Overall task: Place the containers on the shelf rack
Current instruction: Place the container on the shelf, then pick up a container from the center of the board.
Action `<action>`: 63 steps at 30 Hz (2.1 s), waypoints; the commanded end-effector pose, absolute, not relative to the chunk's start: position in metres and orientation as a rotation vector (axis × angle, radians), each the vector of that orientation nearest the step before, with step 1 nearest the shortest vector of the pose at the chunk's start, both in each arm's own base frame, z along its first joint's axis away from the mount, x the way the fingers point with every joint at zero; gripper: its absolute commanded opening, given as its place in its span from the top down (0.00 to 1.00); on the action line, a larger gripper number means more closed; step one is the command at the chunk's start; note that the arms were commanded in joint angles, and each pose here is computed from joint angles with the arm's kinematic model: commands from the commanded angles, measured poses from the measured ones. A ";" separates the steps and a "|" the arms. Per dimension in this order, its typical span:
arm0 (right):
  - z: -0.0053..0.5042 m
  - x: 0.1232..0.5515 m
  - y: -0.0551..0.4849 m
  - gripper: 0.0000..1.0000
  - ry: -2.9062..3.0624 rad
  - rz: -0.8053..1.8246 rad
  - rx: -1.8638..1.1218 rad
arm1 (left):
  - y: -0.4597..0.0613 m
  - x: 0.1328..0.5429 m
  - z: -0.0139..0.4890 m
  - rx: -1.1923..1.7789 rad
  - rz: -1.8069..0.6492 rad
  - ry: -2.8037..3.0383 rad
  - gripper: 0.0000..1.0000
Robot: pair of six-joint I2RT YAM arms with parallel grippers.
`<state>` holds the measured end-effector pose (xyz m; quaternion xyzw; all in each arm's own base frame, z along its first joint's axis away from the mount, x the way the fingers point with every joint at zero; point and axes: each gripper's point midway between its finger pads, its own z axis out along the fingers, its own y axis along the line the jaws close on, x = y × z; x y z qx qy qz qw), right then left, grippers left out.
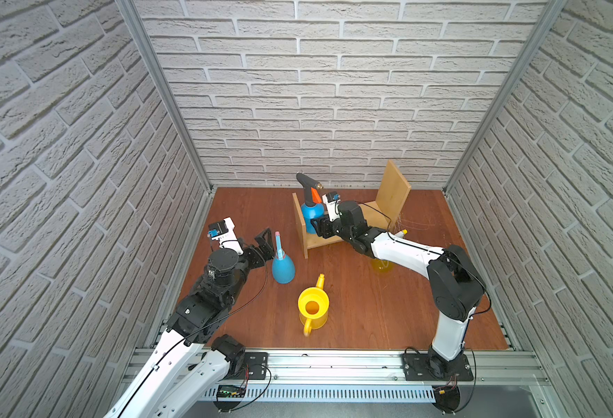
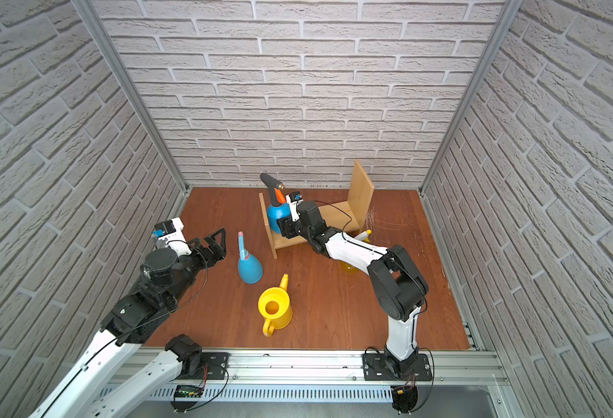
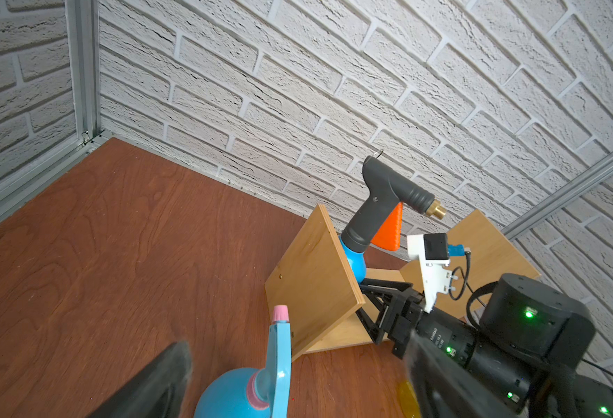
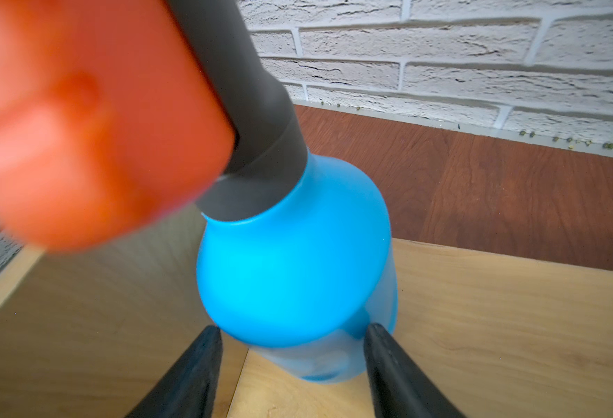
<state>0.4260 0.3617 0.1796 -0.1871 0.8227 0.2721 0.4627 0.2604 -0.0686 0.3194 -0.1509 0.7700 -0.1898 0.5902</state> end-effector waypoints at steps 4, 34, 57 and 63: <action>0.209 0.412 0.356 0.30 1.949 0.689 -0.485 | -0.068 0.262 0.320 -0.358 -0.443 1.787 0.02; 0.335 0.271 0.260 0.02 1.812 0.982 -0.323 | -0.077 0.261 0.275 -0.463 -0.260 2.299 0.32; 0.325 0.258 0.262 0.02 1.865 0.994 -0.400 | -0.114 0.329 0.204 -0.122 0.077 2.675 0.46; 0.325 0.256 0.261 0.02 1.872 0.979 -0.427 | -0.116 0.332 0.190 -0.134 0.066 2.694 0.55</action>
